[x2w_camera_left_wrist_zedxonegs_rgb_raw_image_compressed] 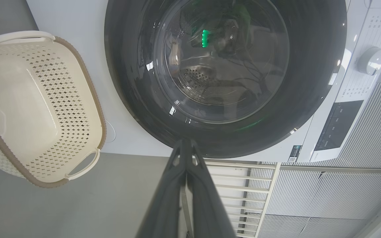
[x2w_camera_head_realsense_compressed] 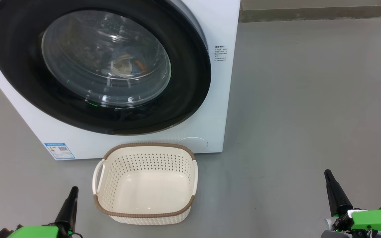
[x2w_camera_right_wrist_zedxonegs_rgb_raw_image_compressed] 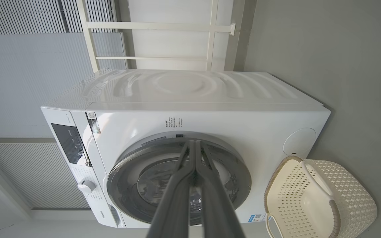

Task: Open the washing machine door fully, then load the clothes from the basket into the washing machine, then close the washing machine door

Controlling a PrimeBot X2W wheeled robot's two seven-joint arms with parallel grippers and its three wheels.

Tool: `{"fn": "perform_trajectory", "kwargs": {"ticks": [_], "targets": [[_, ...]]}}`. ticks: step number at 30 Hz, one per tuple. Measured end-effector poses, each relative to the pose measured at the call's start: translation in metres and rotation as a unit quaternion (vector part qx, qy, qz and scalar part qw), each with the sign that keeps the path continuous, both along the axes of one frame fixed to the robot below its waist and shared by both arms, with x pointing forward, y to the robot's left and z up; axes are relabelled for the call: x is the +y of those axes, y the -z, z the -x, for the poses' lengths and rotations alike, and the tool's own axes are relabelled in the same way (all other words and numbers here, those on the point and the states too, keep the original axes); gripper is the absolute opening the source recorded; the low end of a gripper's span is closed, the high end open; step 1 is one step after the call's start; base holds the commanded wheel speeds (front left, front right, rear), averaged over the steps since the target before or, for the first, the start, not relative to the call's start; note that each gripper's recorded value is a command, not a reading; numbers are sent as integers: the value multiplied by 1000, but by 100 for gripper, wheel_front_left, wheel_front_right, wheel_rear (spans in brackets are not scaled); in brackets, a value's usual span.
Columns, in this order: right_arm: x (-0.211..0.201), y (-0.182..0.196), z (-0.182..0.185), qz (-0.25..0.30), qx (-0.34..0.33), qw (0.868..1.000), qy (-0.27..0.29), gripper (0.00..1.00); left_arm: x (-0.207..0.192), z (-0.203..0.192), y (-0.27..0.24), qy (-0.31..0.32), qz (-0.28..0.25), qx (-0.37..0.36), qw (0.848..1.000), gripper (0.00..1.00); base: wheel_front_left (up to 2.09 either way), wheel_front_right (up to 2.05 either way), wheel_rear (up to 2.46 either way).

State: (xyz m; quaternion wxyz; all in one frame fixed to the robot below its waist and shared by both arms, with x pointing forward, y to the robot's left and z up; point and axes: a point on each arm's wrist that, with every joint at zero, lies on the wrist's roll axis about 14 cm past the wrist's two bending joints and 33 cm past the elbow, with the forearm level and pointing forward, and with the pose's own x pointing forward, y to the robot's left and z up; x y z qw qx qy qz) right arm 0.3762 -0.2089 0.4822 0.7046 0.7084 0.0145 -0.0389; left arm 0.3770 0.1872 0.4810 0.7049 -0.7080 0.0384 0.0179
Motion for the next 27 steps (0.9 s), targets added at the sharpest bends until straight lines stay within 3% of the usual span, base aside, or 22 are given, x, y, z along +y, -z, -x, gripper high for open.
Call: {"fn": "perform_trajectory", "kwargs": {"ticks": [27], "targets": [[0,0,0,0,0,1000,0,0,0,0,0,-1,1,0,1000,0,0,0,0]]}}
